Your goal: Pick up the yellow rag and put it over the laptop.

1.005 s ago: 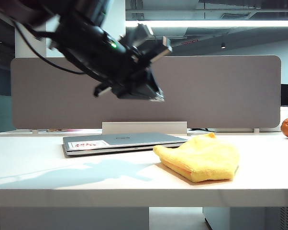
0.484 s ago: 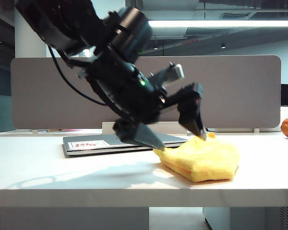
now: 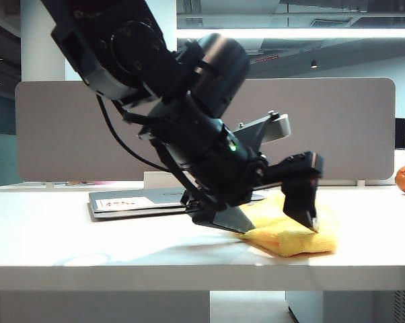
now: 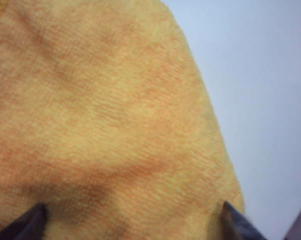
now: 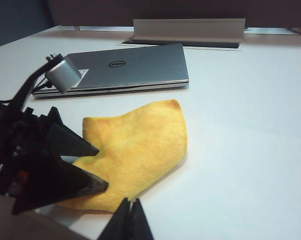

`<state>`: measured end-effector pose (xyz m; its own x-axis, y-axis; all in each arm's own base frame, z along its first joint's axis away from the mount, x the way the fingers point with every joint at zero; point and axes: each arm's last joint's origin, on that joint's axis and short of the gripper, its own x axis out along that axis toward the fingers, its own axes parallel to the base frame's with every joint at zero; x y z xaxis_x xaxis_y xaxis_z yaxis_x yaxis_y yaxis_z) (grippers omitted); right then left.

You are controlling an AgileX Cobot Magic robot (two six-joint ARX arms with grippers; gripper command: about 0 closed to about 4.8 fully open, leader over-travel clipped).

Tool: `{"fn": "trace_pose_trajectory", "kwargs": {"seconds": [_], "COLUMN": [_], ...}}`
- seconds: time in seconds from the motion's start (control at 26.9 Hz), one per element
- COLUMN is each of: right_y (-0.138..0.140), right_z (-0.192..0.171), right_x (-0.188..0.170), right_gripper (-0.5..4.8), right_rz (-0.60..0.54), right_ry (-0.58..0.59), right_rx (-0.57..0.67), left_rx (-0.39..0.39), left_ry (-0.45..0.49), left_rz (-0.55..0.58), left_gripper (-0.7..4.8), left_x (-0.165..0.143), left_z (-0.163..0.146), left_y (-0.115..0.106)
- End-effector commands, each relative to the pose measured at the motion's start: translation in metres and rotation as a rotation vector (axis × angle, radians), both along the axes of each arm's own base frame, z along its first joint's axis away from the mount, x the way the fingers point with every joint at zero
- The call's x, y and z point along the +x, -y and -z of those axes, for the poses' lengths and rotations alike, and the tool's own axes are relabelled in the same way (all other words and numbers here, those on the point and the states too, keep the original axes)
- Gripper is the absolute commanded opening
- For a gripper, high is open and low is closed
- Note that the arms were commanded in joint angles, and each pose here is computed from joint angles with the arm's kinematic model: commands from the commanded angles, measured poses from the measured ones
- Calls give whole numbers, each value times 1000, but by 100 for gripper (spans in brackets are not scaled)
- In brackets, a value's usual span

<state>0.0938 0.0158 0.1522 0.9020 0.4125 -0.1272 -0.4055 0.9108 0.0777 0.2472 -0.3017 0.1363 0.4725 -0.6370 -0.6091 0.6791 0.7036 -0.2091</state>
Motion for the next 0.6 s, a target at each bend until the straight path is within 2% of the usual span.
{"fn": "trace_pose_trajectory", "kwargs": {"seconds": [0.04, 0.07, 0.11, 0.15, 0.19, 0.3, 0.48, 0.6], "right_y": [0, 0, 0, 0, 0, 0, 0, 0], "right_z": [0, 0, 0, 0, 0, 0, 0, 0], "right_x": [0, 0, 0, 0, 0, 0, 0, 0], "right_gripper": [0, 0, 0, 0, 0, 0, 0, 0], "right_rz": [1, 0, 0, 0, 1, 3, 2, 1], "right_ry": [8, 8, 8, 8, 8, 8, 8, 7], "right_rx": [1, 1, 1, 1, 1, 1, 1, 1], "left_rx": [41, 41, 48, 53, 54, 58, 35, -24], "left_ry": [-30, -28, -15, -3, 9, 52, 257, 352], "left_rz": [9, 11, 16, 26, 34, 30, -60, -113], "left_gripper": [294, 217, 114, 51, 15, -5, -5, -5], "left_x": [-4, -5, -5, -5, -5, -2, 20, 34], "left_z": [9, 9, 9, 9, 8, -1, -44, -66], "left_y": [1, 2, 2, 3, 3, 0, -24, -39]}}
